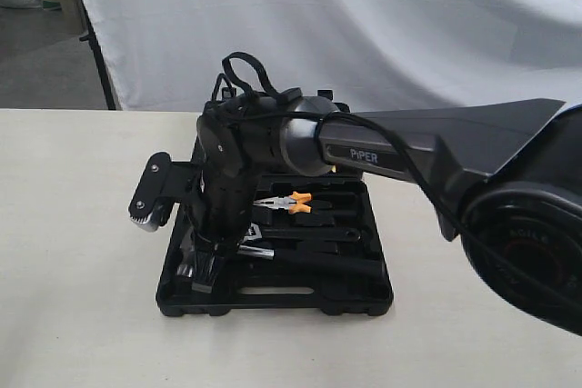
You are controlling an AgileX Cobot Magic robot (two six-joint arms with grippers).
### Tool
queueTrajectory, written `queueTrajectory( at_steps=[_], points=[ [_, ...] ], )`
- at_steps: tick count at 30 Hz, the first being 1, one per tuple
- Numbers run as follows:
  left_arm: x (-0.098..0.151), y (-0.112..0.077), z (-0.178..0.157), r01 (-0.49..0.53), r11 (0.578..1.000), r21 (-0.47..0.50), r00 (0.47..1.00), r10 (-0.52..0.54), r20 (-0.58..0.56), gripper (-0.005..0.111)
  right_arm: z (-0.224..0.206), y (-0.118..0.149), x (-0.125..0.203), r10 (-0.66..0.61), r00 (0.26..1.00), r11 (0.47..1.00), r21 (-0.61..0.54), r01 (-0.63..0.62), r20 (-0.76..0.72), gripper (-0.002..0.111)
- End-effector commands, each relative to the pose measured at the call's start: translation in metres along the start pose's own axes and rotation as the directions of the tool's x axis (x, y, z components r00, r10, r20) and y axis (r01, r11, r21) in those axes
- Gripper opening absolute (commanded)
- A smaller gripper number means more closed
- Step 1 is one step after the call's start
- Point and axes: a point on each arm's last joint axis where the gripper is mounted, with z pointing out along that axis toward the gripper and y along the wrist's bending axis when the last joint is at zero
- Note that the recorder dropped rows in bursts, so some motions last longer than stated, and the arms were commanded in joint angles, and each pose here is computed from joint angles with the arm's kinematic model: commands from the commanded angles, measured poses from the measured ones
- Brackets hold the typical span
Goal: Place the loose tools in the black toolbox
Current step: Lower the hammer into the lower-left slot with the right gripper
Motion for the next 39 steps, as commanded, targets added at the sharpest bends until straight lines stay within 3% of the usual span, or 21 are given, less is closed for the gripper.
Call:
queueTrajectory(
  at_steps=[1, 15, 16, 21, 23, 39],
  points=[
    [-0.002, 0.001, 0.000, 0.001, 1.000, -0.021, 1.000, 0.000, 0.020, 0.001, -0.003, 0.005, -0.007, -0.066, 0.998, 0.998, 0.011, 0.066, 0.018, 0.000],
    [-0.002, 0.001, 0.000, 0.001, 1.000, -0.021, 1.000, 0.000, 0.020, 0.001, -0.003, 0.008, -0.010, -0.079, 0.997, 0.997, 0.011, 0.078, 0.022, 0.000],
    [-0.002, 0.001, 0.000, 0.001, 1.000, -0.021, 1.000, 0.000, 0.020, 0.001, -0.003, 0.008, -0.010, -0.079, 0.997, 0.997, 0.011, 0.078, 0.021, 0.005],
    [-0.002, 0.001, 0.000, 0.001, 1.000, -0.021, 1.000, 0.000, 0.020, 0.001, -0.003, 0.008, -0.009, -0.074, 0.997, 0.997, 0.002, 0.074, 0.015, 0.065],
    [-0.002, 0.001, 0.000, 0.001, 1.000, -0.021, 1.000, 0.000, 0.020, 0.001, -0.003, 0.009, -0.010, -0.063, 0.998, 0.998, -0.008, 0.063, 0.023, 0.072],
    [-0.002, 0.001, 0.000, 0.001, 1.000, -0.021, 1.000, 0.000, 0.020, 0.001, -0.013, 0.010, -0.009, -0.058, 0.998, 0.998, -0.030, 0.058, 0.006, 0.073]
  ],
)
